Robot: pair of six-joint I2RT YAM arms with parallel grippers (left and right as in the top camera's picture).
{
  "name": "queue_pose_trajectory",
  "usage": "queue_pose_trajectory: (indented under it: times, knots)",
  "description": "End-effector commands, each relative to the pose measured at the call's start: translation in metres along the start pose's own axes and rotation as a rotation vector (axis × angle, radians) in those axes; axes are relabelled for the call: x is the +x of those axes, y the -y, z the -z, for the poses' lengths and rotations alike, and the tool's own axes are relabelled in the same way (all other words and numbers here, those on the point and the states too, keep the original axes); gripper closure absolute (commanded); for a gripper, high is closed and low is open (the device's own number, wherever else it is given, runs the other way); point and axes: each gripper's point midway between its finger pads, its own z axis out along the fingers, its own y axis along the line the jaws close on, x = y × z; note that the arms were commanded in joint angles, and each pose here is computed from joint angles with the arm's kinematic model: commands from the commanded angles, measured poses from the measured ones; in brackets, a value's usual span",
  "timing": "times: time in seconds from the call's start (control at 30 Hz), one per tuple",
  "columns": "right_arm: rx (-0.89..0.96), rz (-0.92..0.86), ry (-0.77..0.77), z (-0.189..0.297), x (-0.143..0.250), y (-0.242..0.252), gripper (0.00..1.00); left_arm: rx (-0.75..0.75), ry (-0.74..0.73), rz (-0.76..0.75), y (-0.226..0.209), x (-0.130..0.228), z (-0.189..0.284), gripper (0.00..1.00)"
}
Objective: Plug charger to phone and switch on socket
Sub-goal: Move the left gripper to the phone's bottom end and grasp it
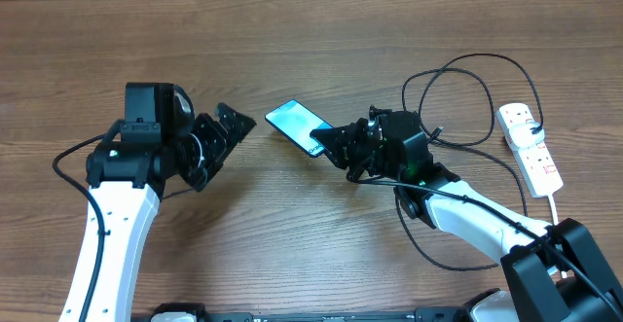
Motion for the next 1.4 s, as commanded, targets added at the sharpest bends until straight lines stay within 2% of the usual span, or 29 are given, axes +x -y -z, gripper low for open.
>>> queue_pose_trajectory:
  times: [0.0,0.57,0.7,0.8,0.93,1.0,1.1,1.37]
  knots:
    - [-0.037,0.029,0.001,0.0,0.001,-0.015,0.96,0.032,-0.013,0.106,0.007,-0.002,-0.004,0.0]
    - [-0.035,0.029,-0.011,0.0,0.003,-0.014,0.96,0.023,-0.021,0.128,0.005,-0.002,-0.006,0.01]
    - [-0.036,0.03,-0.01,0.0,0.003,-0.014,0.96,0.043,-0.042,0.091,0.009,-0.001,-0.009,0.0]
    - [-0.035,0.03,-0.01,0.0,0.003,-0.014,0.96,0.105,-0.115,-0.014,0.019,0.005,-0.017,0.0]
    - [-0.029,0.026,-0.01,0.0,0.003,-0.013,0.96,0.178,-0.267,-0.076,0.022,0.017,-0.033,0.01]
    - [-0.028,0.026,-0.014,0.0,0.003,-0.012,0.96,0.233,-0.367,-0.051,0.024,0.023,-0.041,0.0]
    - [-0.024,0.024,-0.013,0.0,0.003,-0.011,0.96,0.269,-0.432,-0.01,0.024,0.025,-0.046,0.0]
    - [0.014,0.027,0.035,0.0,-0.006,-0.002,0.96,0.266,-0.482,0.105,0.026,0.027,-0.049,0.0]
